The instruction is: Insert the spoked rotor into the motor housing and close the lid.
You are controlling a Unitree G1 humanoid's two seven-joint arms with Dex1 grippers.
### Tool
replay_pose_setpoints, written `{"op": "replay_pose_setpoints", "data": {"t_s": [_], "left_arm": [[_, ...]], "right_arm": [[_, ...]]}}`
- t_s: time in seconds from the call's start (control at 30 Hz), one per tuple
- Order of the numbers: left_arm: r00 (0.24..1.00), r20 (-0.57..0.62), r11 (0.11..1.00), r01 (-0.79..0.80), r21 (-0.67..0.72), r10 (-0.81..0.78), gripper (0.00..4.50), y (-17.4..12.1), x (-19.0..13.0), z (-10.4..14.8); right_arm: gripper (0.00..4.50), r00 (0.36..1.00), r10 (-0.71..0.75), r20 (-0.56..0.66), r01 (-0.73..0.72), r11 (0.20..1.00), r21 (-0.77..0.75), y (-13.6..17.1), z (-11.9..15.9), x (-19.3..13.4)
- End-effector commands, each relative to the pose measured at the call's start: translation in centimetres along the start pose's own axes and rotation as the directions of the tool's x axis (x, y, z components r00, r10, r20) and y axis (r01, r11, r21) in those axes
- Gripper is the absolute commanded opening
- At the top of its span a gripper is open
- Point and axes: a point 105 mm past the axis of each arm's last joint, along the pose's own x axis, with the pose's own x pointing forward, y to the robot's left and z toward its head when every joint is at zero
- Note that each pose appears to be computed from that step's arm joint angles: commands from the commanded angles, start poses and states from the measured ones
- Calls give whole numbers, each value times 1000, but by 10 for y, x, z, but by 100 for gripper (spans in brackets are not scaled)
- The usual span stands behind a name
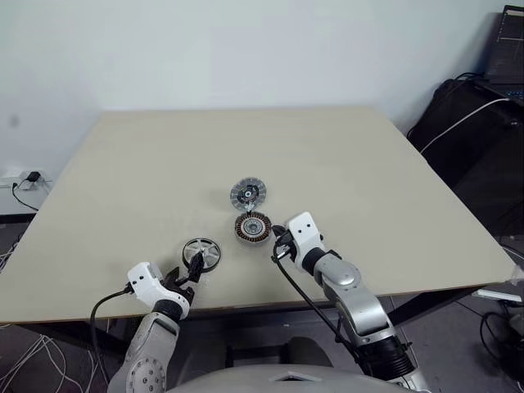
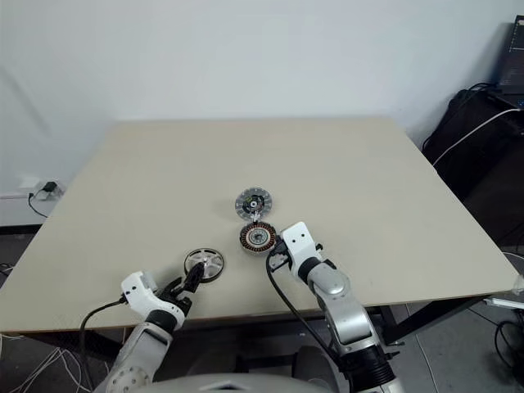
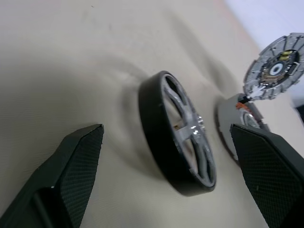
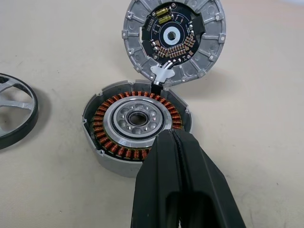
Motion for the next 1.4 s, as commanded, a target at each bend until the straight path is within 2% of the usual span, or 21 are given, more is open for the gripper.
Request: {"op": "replay_pose_setpoints", "data": {"t_s": [0.03, 0.1, 0.2, 0.5, 0.57, 0.7, 0.83, 0.93, 1.03, 1.13, 1.4], "left_arm": [[998, 10, 995, 64, -82, -64, 450, -18, 9, 0], [997, 5, 992, 71, -100, -71, 450, -19, 11, -1], [997, -2, 988, 82, -131, -83, 395, -20, 12, -2], [999, 9, 986, 54, -158, -53, 96, -14, 8, -1], [999, 15, 985, 47, -166, -45, 53, -12, 7, 0], [999, 47, 986, 27, -167, -20, 46, -8, 6, 7], [982, 188, 984, 65, -163, -34, 46, -14, 6, 40], [947, 288, 973, 187, -138, -141, 46, -36, 8, 69], [912, 336, 942, 298, -155, -233, 46, -57, 15, 86], [898, 312, 908, 377, -181, -311, 46, -77, 27, 84], [835, 180, 775, 550, -312, -520, 46, -133, 47, 50]], "right_arm": [[4, 998, -4, 58, 4, 1000, -6, 0, 17, -1], [4, 998, -4, 57, 5, 1000, -6, 0, 17, -1], [0, 998, -8, 56, 8, 1000, -4, -1, 16, -1], [0, 999, -20, 43, 20, 1000, 0, -3, 12, -2], [0, 999, -19, 39, 19, 1000, -1, -2, 11, -2], [0, 999, -16, 36, 16, 1000, -1, -2, 11, -1], [0, 999, -14, 33, 15, 1000, -3, -2, 11, -1], [0, 999, -13, 34, 13, 1000, -5, -2, 12, 0], [0, 999, -11, 35, 11, 1000, -8, -3, 12, 1], [0, 999, -8, 37, 9, 1000, -10, -2, 13, 1], [0, 999, -25, 44, 26, 1000, -10, -4, 14, -4]]}}
